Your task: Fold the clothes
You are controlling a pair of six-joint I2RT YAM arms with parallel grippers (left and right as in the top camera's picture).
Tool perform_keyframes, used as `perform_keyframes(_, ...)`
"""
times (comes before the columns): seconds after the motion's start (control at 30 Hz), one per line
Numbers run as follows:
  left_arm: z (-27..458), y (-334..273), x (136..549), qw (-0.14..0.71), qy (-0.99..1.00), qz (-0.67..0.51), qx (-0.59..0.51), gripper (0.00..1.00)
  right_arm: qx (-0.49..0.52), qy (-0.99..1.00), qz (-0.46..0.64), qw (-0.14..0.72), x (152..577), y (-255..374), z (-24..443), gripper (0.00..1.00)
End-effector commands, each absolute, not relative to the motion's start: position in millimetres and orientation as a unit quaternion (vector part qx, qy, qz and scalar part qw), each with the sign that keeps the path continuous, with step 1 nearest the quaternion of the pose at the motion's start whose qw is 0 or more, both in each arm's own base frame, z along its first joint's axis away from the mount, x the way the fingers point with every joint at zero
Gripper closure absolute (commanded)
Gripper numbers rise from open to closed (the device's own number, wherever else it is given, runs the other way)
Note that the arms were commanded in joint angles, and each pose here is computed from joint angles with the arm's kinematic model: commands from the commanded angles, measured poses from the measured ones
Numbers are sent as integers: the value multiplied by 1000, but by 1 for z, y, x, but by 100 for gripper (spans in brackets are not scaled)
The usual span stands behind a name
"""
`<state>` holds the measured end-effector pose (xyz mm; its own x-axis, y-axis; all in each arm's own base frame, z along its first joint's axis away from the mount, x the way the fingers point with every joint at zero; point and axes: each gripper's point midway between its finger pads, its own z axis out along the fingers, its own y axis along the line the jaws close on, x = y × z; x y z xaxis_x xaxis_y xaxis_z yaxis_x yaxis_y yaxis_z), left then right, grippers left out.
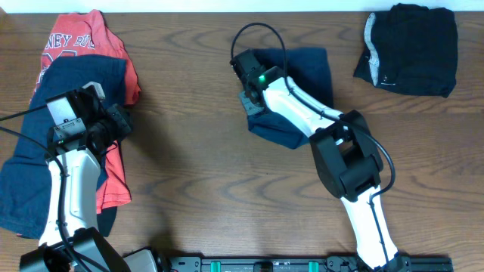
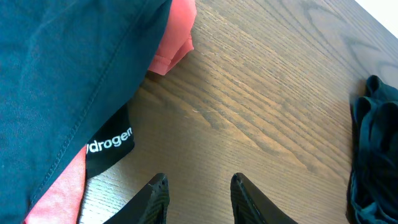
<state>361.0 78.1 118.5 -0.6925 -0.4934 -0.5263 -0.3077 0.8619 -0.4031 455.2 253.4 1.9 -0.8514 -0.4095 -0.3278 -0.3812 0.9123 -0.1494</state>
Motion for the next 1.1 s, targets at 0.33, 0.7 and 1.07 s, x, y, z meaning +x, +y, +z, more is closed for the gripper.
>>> perform_keyframes(0.33, 113, 80, 359, 318, 912, -138, -221, 64, -161, 970, 62, 174, 445, 258, 74, 46)
perform_keyframes(0.7, 113, 80, 359, 318, 912, -138, -221, 64, -149, 974, 9, 172, 449, 255, 40, 43)
perform_keyframes(1.07, 113, 80, 358, 318, 912, -138, -221, 64, -122, 977, -47, 166, 457, 243, -4, 33)
